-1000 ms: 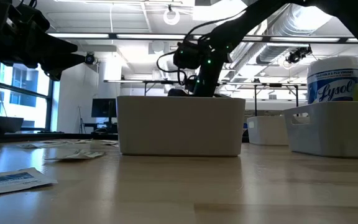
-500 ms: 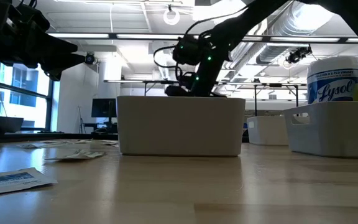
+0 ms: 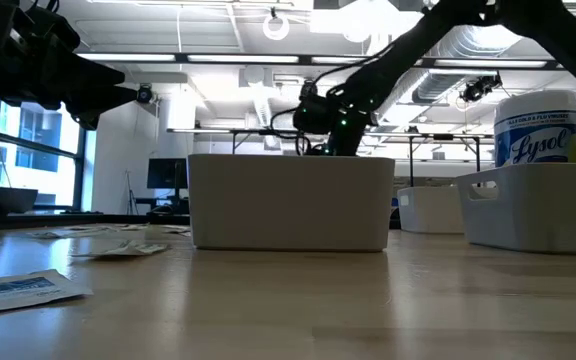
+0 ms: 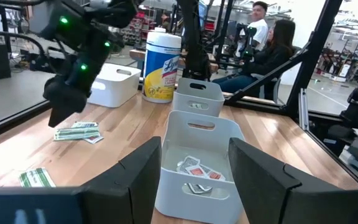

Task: Pick & Place First Aid Supplies
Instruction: Put the green pad into the right gray bin

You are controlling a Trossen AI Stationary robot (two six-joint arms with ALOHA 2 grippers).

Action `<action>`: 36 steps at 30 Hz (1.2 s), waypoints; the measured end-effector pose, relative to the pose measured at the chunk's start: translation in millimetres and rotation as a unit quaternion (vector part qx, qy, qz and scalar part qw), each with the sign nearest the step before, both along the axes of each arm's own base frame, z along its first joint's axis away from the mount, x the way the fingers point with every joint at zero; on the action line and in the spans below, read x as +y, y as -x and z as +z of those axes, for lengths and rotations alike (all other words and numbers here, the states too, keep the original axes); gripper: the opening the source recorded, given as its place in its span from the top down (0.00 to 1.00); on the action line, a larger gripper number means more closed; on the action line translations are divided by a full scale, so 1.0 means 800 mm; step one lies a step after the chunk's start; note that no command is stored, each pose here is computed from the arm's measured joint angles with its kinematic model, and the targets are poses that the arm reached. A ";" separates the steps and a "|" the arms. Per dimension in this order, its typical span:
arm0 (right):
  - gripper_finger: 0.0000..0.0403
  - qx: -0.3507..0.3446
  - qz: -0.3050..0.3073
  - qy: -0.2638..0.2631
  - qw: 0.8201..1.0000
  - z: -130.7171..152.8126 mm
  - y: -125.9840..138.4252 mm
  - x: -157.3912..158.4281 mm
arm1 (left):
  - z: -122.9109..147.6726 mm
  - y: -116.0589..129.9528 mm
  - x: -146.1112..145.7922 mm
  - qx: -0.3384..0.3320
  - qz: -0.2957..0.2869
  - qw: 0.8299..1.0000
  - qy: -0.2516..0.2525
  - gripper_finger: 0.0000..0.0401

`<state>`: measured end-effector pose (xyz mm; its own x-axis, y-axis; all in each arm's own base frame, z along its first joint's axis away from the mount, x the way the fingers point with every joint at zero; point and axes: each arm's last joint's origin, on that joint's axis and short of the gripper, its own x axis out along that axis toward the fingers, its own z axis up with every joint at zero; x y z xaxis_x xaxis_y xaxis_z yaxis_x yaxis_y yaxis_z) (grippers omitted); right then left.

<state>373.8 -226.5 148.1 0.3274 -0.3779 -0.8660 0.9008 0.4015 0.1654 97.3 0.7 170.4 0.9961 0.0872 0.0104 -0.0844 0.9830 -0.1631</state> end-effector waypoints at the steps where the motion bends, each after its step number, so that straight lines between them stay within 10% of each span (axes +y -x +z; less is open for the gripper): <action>1: 0.67 -0.004 0.005 -0.009 1.000 -0.002 0.002 -0.004 | 0.000 0.000 0.000 0.000 0.000 1.000 0.000 0.54; 36: 1.00 0.038 0.087 -0.049 0.994 -0.005 0.020 -0.008 | 0.000 0.000 0.000 0.000 0.000 1.000 0.000 0.54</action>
